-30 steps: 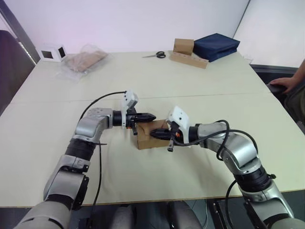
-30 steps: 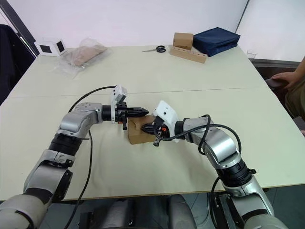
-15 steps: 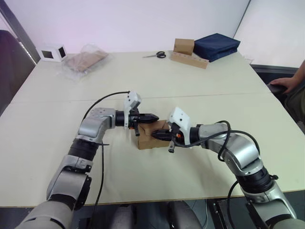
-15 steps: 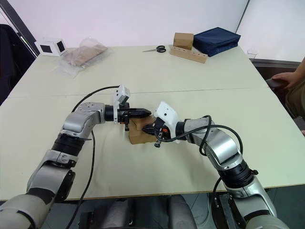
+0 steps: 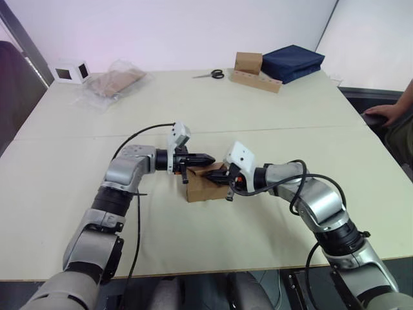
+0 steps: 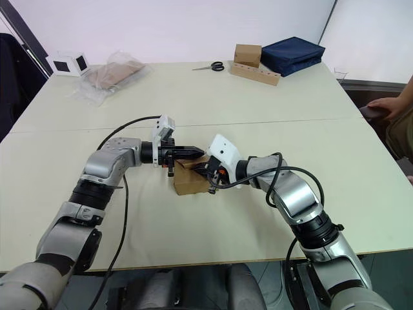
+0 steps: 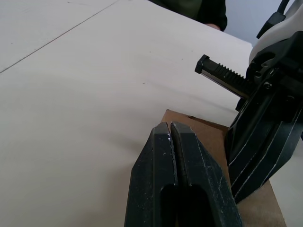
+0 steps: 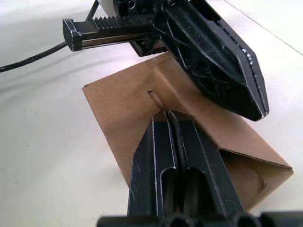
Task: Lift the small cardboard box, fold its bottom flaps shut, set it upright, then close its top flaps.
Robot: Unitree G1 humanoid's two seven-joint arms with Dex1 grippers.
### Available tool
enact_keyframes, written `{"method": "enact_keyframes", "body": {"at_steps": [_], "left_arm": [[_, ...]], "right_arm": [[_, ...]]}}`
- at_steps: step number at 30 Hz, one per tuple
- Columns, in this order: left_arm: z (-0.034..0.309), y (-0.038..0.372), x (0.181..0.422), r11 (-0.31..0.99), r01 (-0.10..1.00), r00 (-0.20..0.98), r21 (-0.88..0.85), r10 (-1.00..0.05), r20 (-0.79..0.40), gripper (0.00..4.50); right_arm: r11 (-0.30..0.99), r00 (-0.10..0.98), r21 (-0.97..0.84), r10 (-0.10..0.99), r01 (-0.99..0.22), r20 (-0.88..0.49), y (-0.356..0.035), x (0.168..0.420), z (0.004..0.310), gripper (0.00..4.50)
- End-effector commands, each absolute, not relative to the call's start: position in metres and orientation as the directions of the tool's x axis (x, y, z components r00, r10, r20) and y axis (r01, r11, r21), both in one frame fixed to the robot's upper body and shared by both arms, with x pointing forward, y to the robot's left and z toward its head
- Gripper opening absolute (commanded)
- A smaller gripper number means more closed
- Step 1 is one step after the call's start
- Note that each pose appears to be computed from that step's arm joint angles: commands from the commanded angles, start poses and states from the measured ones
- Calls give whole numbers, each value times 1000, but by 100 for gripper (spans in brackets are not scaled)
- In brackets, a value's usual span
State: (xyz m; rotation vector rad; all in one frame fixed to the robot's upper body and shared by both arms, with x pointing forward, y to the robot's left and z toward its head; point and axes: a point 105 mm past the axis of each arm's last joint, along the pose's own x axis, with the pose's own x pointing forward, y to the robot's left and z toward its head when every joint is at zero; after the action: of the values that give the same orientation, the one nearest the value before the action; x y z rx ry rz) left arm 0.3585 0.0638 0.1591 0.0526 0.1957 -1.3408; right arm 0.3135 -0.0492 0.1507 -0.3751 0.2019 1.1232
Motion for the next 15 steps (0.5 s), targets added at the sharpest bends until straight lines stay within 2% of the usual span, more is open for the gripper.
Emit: {"method": "enact_keyframes", "body": {"at_steps": [1, 5, 10, 15], "left_arm": [[170, 63, 355, 205, 979, 201, -11, -965, -168, 4], [169, 67, 353, 203, 978, 208, 44, -960, -190, 4], [177, 80, 351, 219, 973, 228, 69, -956, -183, 4], [179, 86, 342, 203, 977, 211, 62, -960, -184, 4]], "right_arm": [[380, 433, -212, 835, -900, -339, -50, 315, 154, 0], [371, 420, -201, 845, -906, -332, -49, 312, 157, 0], [376, 414, -179, 859, -909, -300, -55, 310, 171, 0], [387, 423, -174, 854, -906, -304, -59, 311, 171, 0]]}}
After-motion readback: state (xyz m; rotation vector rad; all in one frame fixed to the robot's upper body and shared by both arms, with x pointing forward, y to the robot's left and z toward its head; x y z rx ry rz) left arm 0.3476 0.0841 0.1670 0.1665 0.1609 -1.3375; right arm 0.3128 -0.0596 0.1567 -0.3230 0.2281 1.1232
